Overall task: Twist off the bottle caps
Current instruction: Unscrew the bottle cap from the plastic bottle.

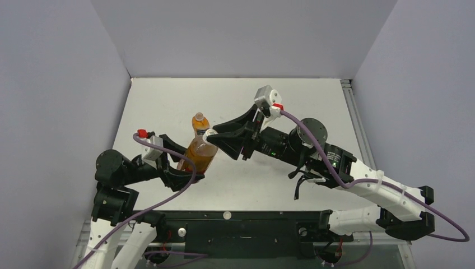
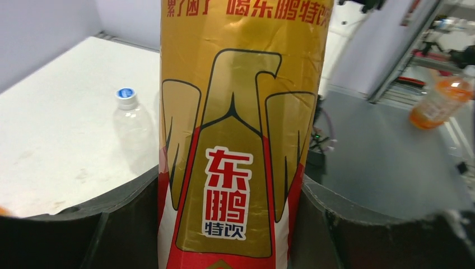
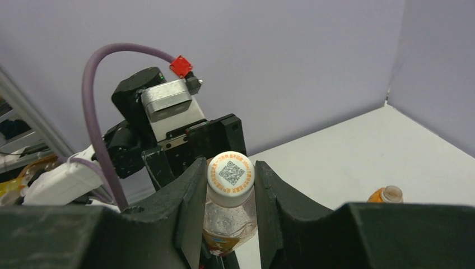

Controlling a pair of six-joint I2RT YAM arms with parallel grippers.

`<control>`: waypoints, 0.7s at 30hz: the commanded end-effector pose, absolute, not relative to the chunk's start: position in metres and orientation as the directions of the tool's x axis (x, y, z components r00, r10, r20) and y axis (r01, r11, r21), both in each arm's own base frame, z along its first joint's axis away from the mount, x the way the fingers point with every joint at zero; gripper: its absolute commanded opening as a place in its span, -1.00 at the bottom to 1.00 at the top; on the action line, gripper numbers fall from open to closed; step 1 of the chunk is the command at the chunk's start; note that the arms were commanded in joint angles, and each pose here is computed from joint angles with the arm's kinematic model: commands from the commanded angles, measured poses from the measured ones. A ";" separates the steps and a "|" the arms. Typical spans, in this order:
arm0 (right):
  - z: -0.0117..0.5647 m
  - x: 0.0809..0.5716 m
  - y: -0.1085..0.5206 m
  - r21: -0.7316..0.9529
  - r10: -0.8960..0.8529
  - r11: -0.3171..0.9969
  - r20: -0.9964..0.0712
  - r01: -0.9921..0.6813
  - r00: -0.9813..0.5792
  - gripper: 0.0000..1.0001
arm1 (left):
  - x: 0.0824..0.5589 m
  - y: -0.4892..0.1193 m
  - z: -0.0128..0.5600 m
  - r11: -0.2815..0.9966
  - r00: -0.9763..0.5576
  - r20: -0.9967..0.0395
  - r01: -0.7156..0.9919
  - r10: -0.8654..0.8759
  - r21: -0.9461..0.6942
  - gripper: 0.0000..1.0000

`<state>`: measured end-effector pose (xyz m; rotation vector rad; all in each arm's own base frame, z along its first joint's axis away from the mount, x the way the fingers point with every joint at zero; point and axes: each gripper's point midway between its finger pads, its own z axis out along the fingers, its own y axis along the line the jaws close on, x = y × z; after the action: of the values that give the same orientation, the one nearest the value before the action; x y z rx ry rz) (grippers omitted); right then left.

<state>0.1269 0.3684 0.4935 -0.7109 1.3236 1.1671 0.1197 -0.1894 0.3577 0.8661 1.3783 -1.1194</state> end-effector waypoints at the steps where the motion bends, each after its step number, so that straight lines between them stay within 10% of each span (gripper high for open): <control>1: 0.523 0.092 0.345 0.120 0.307 0.103 -0.948 -0.987 -0.084 -1.00 | 0.099 -0.194 0.389 0.173 -0.178 -0.972 0.964 -0.151 -0.203 -1.00; 7: 0.535 0.080 0.337 0.106 0.358 0.010 -0.929 -0.994 -0.096 -0.98 | 0.096 -0.196 0.391 0.136 -0.213 -0.966 0.963 -0.144 -0.233 -1.00; 14: 0.531 0.111 0.345 0.184 0.356 0.170 -0.927 -0.968 -0.114 0.09 | 0.105 -0.195 0.388 0.177 -0.180 -0.973 0.963 -0.145 -0.205 -1.00; 21: 0.563 0.149 0.321 0.404 0.550 0.362 -0.820 -0.840 -0.157 0.22 | 0.143 -0.181 0.372 0.410 -0.032 -0.994 0.909 -0.109 -0.074 -1.00</control>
<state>0.1299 0.3508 0.5087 -0.6210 1.2569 1.2628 0.1184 -0.1939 0.3644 0.8468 1.3937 -1.2071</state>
